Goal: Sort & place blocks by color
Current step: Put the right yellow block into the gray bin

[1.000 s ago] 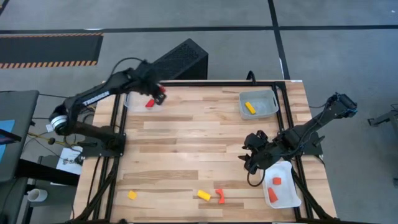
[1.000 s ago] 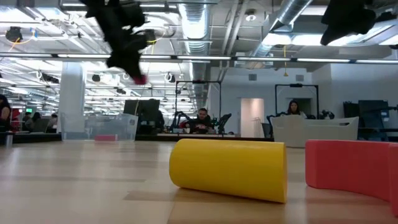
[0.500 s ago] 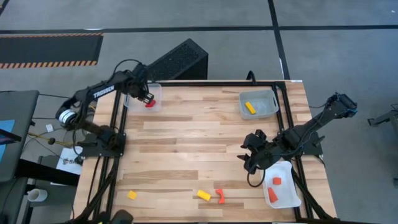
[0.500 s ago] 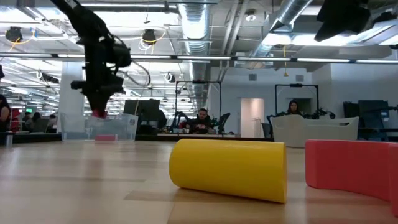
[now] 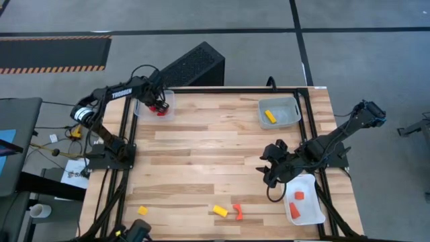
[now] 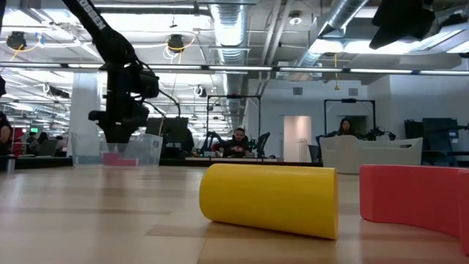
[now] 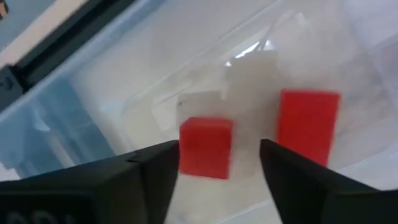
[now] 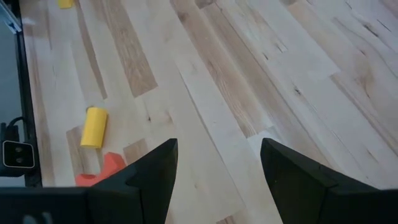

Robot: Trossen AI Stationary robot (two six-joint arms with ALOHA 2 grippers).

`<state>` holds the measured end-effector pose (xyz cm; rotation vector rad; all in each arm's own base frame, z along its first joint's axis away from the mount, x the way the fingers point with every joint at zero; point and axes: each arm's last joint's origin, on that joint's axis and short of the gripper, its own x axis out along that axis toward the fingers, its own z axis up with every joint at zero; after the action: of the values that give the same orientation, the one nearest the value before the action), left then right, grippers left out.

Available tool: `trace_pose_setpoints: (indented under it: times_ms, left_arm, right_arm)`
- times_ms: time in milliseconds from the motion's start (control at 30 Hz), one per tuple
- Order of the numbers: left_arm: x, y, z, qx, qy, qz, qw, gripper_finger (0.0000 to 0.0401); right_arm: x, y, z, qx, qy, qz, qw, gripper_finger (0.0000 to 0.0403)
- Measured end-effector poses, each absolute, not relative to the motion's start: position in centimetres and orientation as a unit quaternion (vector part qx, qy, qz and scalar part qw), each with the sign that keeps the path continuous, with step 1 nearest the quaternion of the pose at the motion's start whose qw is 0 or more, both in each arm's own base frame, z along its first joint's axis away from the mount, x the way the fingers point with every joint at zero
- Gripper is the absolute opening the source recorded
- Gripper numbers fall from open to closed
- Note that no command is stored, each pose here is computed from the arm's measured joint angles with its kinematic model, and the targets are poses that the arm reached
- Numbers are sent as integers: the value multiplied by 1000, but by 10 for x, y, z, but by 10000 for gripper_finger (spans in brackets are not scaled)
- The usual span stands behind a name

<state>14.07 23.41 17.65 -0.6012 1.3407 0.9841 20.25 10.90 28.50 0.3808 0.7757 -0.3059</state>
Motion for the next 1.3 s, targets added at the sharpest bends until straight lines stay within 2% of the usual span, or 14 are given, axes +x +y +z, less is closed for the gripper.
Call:
trace_pose_setpoints:
  times_ms: [133,233,500,800,1000,1300]
  left_arm:
    - [145,235,187,-266,581,420,644,258]
    - [149,232,204,-267,559,409,670,273]
    - [164,181,273,-205,390,389,809,278]
    - [177,90,333,-135,199,260,935,279]
    - [187,52,336,-97,92,185,974,279]
    - [198,21,304,-116,46,111,986,279]
  right_arm:
    - [203,109,286,184,364,-153,900,255]
    - [206,111,288,193,349,-143,906,255]
    - [234,128,282,186,306,-100,928,255]
    - [275,146,233,186,359,-75,912,255]
    - [296,156,225,179,386,-69,902,255]
    - [330,178,235,131,407,-22,904,255]
